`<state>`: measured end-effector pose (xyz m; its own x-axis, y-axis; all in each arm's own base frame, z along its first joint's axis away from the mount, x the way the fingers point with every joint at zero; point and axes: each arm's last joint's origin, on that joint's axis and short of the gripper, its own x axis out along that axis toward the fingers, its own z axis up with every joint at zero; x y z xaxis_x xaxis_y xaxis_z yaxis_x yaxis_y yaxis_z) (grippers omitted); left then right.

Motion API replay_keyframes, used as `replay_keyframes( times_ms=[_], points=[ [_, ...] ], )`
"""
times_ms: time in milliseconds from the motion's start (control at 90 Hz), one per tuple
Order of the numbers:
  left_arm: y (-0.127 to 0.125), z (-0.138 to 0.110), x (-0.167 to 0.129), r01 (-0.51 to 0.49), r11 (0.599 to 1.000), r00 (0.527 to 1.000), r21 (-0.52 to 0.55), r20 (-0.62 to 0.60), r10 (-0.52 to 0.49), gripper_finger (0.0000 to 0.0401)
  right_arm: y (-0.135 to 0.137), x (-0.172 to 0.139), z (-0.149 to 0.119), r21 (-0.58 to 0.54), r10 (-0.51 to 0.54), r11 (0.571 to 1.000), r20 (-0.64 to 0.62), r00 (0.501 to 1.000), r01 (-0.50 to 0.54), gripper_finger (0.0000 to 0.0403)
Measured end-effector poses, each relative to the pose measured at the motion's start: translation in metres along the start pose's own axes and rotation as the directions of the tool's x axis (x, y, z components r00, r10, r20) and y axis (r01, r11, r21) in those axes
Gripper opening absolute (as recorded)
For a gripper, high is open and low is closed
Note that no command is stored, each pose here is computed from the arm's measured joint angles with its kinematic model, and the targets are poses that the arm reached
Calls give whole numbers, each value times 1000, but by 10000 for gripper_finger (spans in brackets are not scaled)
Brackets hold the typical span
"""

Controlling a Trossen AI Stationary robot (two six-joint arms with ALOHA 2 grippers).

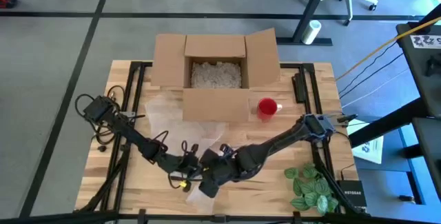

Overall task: Wrap mug
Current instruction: Wrap the yellow mug using the bubble wrap

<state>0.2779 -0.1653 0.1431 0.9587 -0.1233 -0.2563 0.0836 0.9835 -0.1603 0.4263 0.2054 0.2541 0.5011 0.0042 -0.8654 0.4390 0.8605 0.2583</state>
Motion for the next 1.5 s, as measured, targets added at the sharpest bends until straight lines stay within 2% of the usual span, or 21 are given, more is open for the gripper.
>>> replay_keyframes(
  times_ms=[278,422,644,822,911,1178,1311,1500],
  points=[
    [-4,1,-2,14,1000,1000,5,27,-15,0,-22,34,-24,44,-87,995,-132,987,94,0],
    [-15,4,-10,57,998,998,-13,31,-57,0,-30,50,-25,80,-15,996,-167,986,28,0],
    [-25,-14,-23,39,997,986,-72,-157,-50,0,-40,67,-27,113,48,993,-182,982,-28,0],
    [-26,-32,-31,-39,994,953,-97,-303,8,0,-43,69,-23,122,51,992,-184,982,-29,0],
    [-28,-32,-30,-24,994,960,-107,-281,-7,0,-43,69,-20,126,58,991,-175,983,-36,0],
    [-31,-35,-16,113,979,963,-169,-223,-150,0,-46,70,-15,138,61,990,-161,985,-39,0],
    [-35,-27,-13,197,971,969,-139,-123,-214,0,-46,70,-14,139,64,989,-155,986,-42,0],
    [-28,-15,-8,135,990,991,-47,-1,-136,0,-45,71,-14,141,68,989,-144,987,-47,0]
  ],
)
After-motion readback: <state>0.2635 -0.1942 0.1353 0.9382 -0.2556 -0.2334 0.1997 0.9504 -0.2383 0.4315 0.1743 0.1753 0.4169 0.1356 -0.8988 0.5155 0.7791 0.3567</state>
